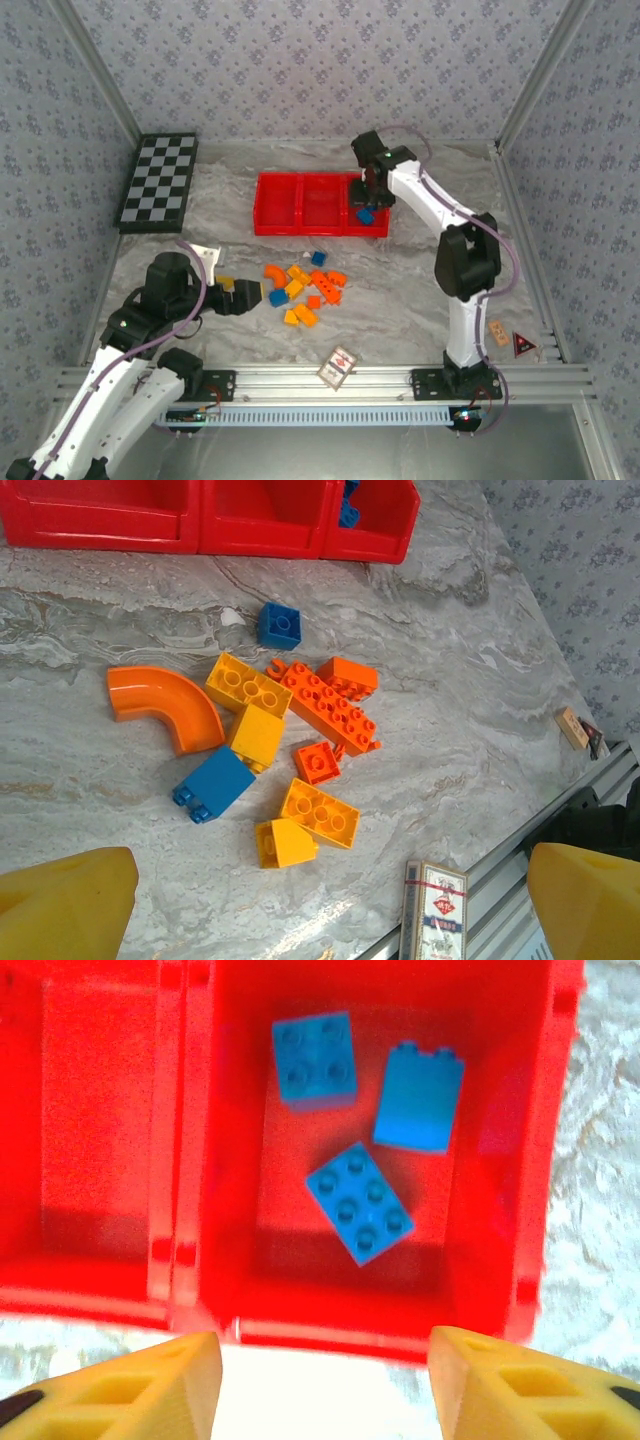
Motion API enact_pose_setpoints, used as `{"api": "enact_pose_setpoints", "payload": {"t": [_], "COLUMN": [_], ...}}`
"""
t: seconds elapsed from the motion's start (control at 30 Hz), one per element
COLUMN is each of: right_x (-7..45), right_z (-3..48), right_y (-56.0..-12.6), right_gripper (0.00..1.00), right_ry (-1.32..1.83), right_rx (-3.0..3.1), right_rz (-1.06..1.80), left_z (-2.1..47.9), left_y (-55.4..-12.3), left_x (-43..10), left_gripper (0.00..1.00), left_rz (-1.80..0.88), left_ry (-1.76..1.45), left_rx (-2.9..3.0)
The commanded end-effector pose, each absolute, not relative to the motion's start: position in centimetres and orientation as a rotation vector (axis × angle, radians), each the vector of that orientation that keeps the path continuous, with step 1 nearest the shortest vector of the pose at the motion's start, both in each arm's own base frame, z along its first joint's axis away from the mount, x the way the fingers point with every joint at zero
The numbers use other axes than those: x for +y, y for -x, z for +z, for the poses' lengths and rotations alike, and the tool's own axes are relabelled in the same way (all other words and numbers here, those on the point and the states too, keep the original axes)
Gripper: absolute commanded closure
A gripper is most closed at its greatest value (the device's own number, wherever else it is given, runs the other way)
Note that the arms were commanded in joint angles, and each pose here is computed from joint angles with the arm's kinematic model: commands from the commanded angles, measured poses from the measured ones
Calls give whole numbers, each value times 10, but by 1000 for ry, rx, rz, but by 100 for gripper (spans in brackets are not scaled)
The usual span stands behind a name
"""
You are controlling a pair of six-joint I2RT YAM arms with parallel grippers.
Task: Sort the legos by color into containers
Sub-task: Place the lego in the container, then pick up the lego from the center of the table.
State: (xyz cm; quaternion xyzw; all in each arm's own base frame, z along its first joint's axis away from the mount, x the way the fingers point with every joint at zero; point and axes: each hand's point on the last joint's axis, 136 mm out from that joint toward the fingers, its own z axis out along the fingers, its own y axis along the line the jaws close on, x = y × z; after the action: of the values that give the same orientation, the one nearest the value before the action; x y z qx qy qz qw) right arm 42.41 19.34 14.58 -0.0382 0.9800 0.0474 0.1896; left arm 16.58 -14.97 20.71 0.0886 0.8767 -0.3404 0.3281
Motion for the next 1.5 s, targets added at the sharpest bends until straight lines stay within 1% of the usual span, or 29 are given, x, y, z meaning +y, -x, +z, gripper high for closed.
{"api": "enact_pose_setpoints", "payload": {"t": [0.0,0.03,0.1,0.17,0.3,0.43,0.5,0.7,0.83,0.93,0.97,1.07,1.33,1.47], "right_x": [198,201,210,221,246,262,264,255,255,252,251,251,254,254], "right_z": [174,176,177,177,164,134,116,85,79,72,68,64,74,71], "right_y": [-400,-392,-372,-355,-314,-266,-250,-257,-261,-265,-265,-266,-269,-266], "right_gripper": [33,31,30,28,27,27,24,10,8,6,0,0,1,5], "right_ry": [111,128,202,335,766,1247,1403,1439,1403,1420,1433,1442,1366,1393], "right_rx": [2692,2690,2688,2674,2619,2513,2479,2522,2574,2607,2620,2628,2632,2631], "right_rz": [190,214,272,330,399,347,296,137,120,51,28,-7,61,112], "left_z": [205,205,204,205,204,204,204,205,205,204,205,205,205,205], "left_y": [-166,-166,-166,-166,-167,-167,-167,-167,-167,-166,-166,-166,-166,-166], "left_x": [-149,-149,-149,-149,-148,-147,-147,-147,-147,-148,-148,-148,-148,-148], "left_gripper": [0,0,0,0,0,0,0,0,0,0,0,0,0,0], "left_rz": [-878,-878,-876,-876,-866,-860,-857,-863,-864,-867,-868,-869,-870,-868], "left_ry": [-239,-237,-236,-236,-226,-223,-219,-222,-223,-225,-225,-225,-225,-222], "left_rx": [2307,2309,2312,2311,2312,2315,2317,2311,2311,2314,2312,2310,2310,2313]}}
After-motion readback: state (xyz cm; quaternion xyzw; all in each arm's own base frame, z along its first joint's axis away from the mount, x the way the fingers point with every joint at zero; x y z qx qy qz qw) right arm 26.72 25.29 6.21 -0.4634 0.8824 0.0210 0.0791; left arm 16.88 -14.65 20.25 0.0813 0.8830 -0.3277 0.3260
